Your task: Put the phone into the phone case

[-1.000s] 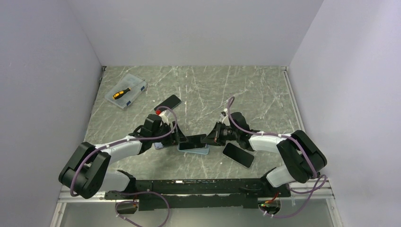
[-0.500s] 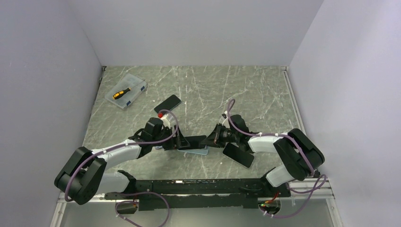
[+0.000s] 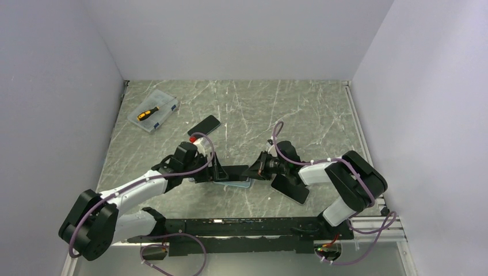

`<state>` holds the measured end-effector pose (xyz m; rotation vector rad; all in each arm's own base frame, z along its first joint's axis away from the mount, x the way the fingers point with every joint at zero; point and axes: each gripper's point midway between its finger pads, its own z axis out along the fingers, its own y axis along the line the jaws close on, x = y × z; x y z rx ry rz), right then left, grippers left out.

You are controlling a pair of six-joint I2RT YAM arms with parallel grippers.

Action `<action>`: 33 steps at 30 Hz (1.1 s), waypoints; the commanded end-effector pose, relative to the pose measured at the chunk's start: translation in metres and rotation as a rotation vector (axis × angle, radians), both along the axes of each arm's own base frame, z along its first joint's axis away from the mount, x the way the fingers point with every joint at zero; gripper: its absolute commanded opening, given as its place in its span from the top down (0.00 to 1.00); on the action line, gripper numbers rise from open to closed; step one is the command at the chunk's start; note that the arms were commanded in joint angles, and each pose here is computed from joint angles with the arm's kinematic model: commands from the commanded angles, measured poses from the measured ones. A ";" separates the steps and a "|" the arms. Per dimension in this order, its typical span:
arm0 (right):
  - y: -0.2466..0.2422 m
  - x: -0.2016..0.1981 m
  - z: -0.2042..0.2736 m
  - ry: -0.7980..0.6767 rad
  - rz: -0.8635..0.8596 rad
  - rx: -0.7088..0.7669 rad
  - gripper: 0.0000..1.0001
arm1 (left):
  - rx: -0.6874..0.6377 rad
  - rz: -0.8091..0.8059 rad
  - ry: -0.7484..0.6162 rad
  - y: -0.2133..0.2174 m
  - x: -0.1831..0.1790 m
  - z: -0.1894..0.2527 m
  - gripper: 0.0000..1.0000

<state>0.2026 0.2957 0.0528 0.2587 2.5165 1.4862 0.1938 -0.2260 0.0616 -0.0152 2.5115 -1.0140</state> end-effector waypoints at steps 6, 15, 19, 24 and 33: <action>-0.011 -0.014 -0.034 0.059 -0.013 -0.105 1.00 | 0.168 0.055 -0.104 0.019 0.029 0.013 0.18; -0.013 -0.017 -0.034 0.055 -0.010 -0.104 1.00 | 0.150 0.012 -0.059 0.000 0.041 -0.007 0.21; -0.015 -0.020 -0.043 0.074 -0.010 -0.120 1.00 | 0.114 -0.013 -0.024 -0.009 0.039 -0.016 0.23; -0.012 -0.019 -0.050 0.090 -0.001 -0.112 1.00 | 0.094 -0.030 0.001 -0.011 0.030 -0.021 0.28; -0.007 -0.012 -0.058 0.085 0.027 -0.146 1.00 | 0.032 -0.060 0.004 -0.018 0.009 -0.016 0.31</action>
